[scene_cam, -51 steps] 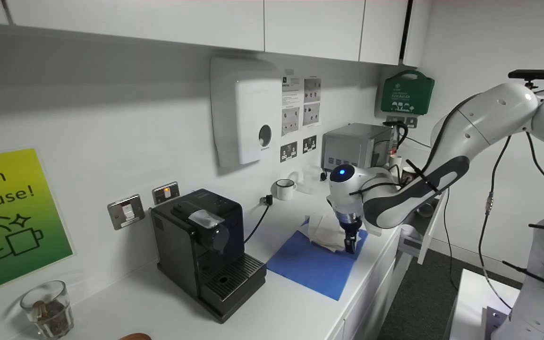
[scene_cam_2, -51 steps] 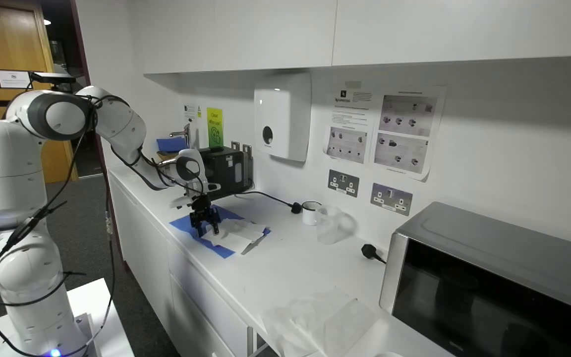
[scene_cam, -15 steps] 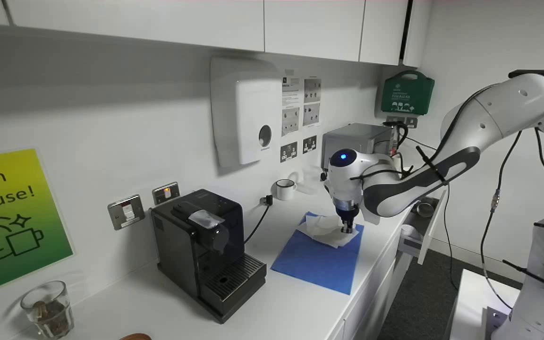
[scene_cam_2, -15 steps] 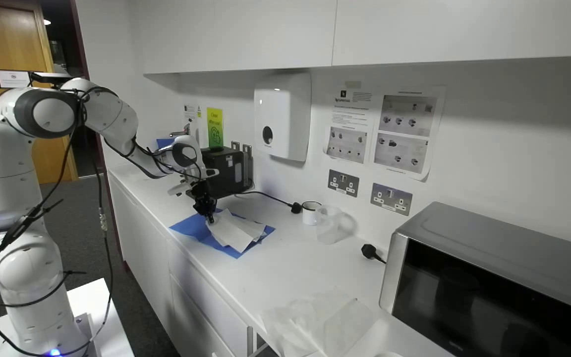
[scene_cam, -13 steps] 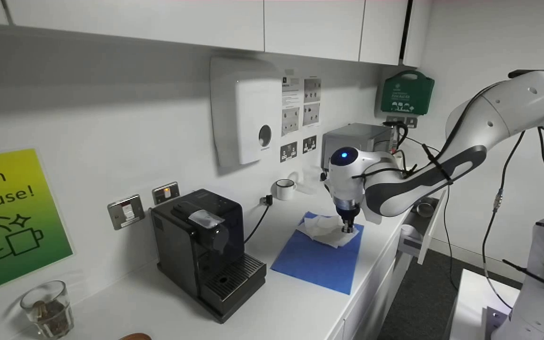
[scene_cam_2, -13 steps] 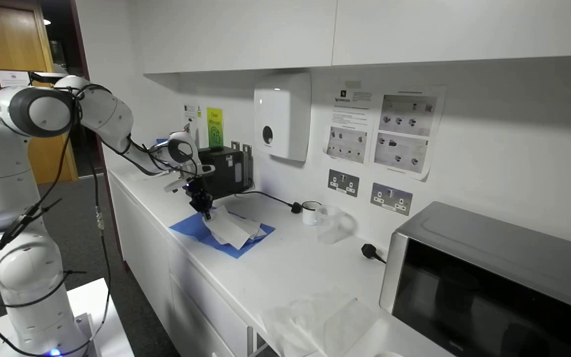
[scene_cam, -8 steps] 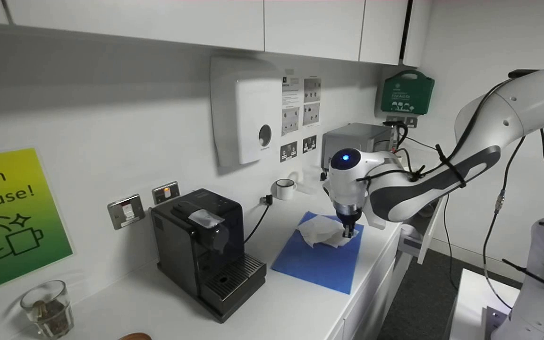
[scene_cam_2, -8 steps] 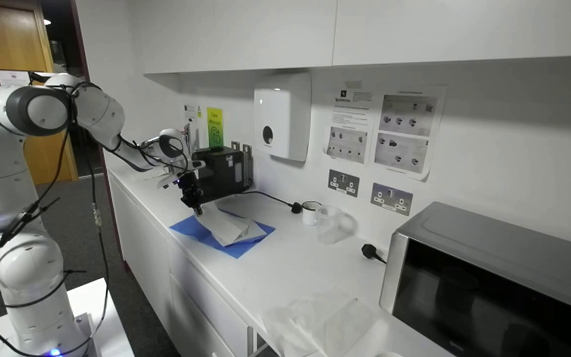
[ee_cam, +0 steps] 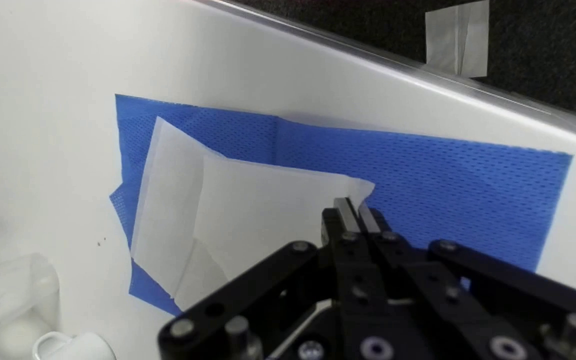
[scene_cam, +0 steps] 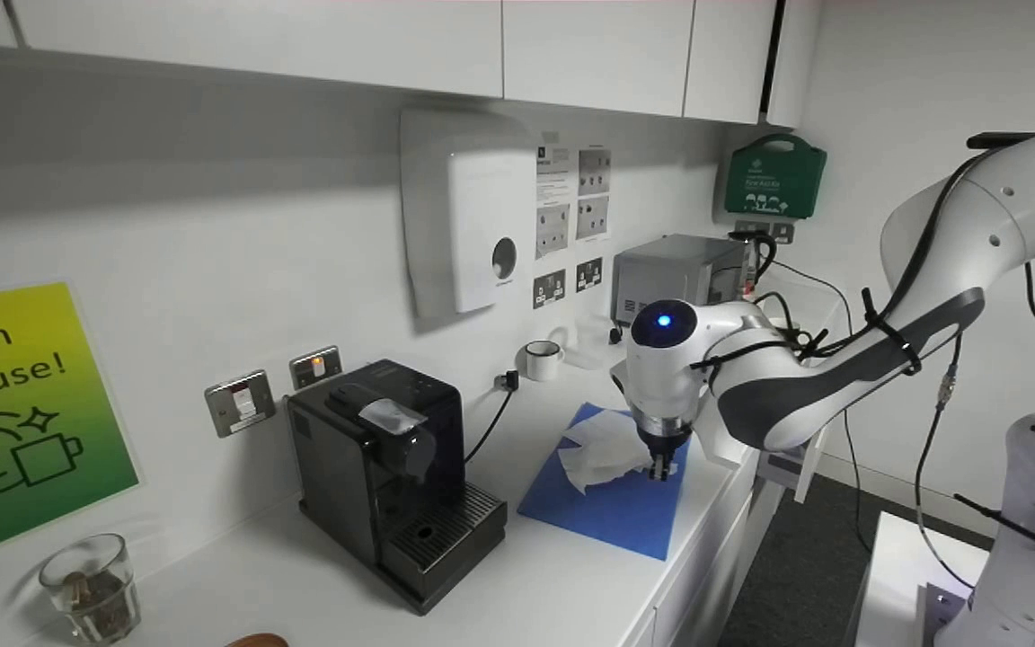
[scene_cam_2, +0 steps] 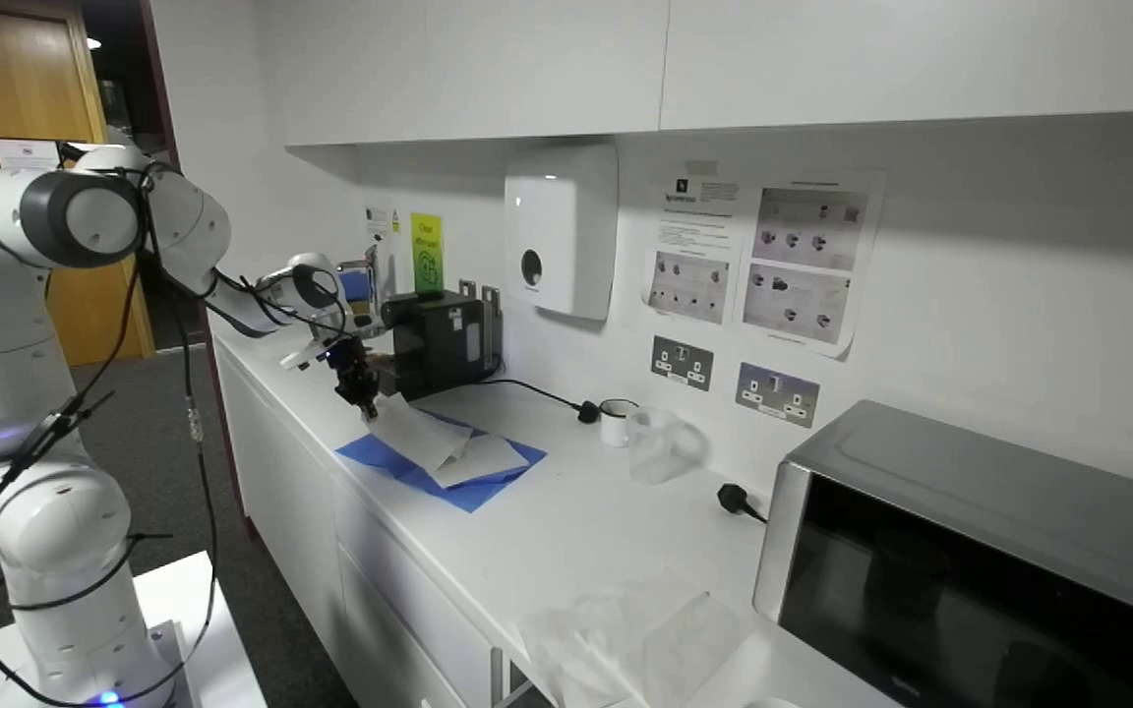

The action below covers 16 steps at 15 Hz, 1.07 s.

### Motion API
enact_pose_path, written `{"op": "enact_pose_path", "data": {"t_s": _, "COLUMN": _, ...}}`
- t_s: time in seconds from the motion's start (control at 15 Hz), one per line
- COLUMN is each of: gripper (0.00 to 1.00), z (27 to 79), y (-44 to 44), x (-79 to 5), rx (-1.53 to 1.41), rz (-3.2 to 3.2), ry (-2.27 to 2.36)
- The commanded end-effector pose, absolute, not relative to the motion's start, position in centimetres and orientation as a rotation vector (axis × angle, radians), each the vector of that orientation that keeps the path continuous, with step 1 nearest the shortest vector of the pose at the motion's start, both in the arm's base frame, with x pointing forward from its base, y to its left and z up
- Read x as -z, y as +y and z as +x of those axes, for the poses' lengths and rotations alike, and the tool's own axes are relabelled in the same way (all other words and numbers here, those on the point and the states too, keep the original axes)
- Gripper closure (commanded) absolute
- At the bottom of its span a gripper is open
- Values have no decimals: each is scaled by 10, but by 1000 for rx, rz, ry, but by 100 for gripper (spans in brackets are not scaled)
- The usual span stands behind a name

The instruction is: Stack the paper towels to the left on the counter

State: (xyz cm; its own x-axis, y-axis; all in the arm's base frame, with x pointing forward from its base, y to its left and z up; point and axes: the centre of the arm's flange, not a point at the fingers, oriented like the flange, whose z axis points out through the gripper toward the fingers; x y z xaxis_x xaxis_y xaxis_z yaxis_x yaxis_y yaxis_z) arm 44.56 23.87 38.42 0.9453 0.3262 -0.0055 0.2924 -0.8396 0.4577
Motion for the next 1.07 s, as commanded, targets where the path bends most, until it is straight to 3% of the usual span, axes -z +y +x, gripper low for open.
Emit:
{"op": "enact_pose_path", "data": {"t_s": 0.0, "gripper": 100, "z": 440, "y": 266, "x": -392, "rx": -120, "rz": 2648, "ry": 394}}
{"op": "enact_pose_path", "data": {"t_s": 1.0, "gripper": 100, "z": 440, "y": 323, "x": -379, "rx": -94, "rz": 2719, "ry": 412}}
